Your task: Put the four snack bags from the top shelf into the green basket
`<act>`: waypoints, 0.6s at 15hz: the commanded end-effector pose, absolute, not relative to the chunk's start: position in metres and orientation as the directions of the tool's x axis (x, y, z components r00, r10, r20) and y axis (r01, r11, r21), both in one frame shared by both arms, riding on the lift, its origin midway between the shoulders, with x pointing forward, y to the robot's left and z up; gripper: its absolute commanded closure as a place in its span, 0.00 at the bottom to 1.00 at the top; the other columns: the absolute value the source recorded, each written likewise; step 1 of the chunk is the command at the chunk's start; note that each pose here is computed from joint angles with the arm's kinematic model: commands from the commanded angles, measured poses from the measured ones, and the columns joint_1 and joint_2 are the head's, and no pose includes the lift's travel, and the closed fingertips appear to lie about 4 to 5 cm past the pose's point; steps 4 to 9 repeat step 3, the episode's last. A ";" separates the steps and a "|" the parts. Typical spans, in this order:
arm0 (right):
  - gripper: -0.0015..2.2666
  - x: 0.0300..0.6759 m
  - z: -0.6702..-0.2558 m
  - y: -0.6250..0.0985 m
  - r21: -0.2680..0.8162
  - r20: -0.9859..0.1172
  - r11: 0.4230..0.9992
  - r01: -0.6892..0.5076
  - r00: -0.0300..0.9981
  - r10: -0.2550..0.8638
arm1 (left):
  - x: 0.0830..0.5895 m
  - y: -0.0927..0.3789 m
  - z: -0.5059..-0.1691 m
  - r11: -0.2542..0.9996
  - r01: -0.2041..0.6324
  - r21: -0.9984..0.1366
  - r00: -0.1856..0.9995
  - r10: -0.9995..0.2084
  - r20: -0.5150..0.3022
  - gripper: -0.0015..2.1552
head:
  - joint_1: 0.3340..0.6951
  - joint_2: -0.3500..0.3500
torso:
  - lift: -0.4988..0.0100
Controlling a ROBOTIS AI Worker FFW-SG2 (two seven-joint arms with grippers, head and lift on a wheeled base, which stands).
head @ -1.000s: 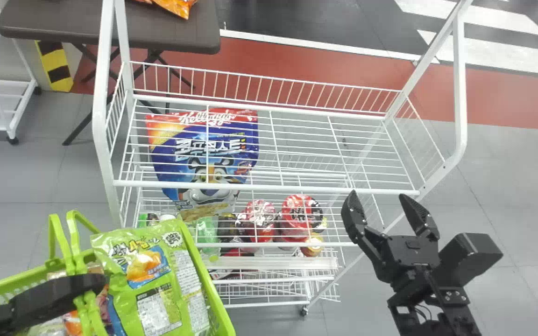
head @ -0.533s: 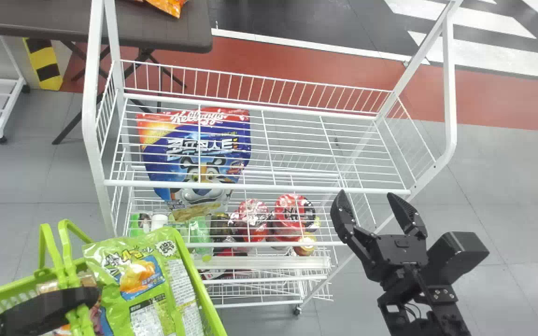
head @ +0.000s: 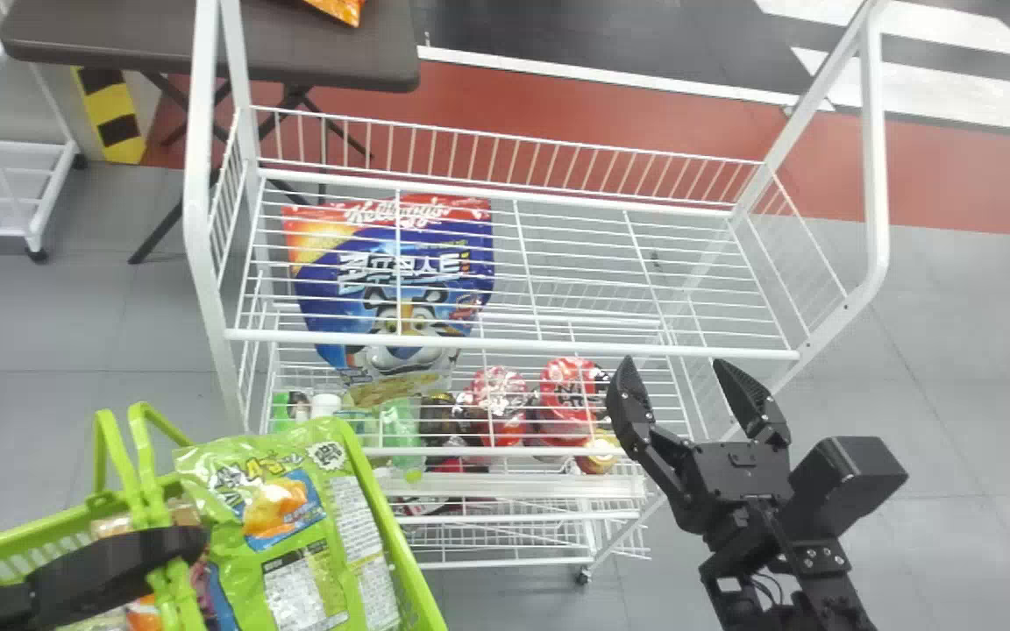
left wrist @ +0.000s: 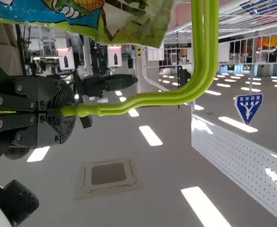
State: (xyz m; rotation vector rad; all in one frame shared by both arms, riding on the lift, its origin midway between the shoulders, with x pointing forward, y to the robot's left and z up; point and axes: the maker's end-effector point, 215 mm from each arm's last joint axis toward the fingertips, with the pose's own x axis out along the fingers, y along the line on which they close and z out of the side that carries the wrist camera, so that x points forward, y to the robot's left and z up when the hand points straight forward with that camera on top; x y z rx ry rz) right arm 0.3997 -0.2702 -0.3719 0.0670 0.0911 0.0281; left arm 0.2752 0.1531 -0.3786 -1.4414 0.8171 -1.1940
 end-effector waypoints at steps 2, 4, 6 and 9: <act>0.03 0.399 -0.376 -0.256 0.075 -0.097 0.997 -0.035 0.994 0.042 | 0.272 0.152 -0.373 -0.230 0.116 -0.966 0.256 -0.933 0.253 1.00 | 1.00 0.22 | 0.98; 0.03 0.399 -0.376 -0.252 0.075 -0.098 0.996 -0.038 0.994 0.045 | 0.271 0.152 -0.372 -0.229 0.112 -0.967 0.255 -0.934 0.251 1.00 | 1.00 0.22 | 0.98; 0.03 0.399 -0.376 -0.252 0.075 -0.098 0.996 -0.038 0.994 0.045 | 0.271 0.152 -0.372 -0.229 0.112 -0.967 0.255 -0.934 0.251 1.00 | 1.00 0.22 | 0.98; 0.03 0.399 -0.376 -0.252 0.075 -0.098 0.996 -0.038 0.994 0.045 | 0.271 0.152 -0.372 -0.229 0.112 -0.967 0.255 -0.934 0.251 1.00 | 1.00 0.22 | 0.98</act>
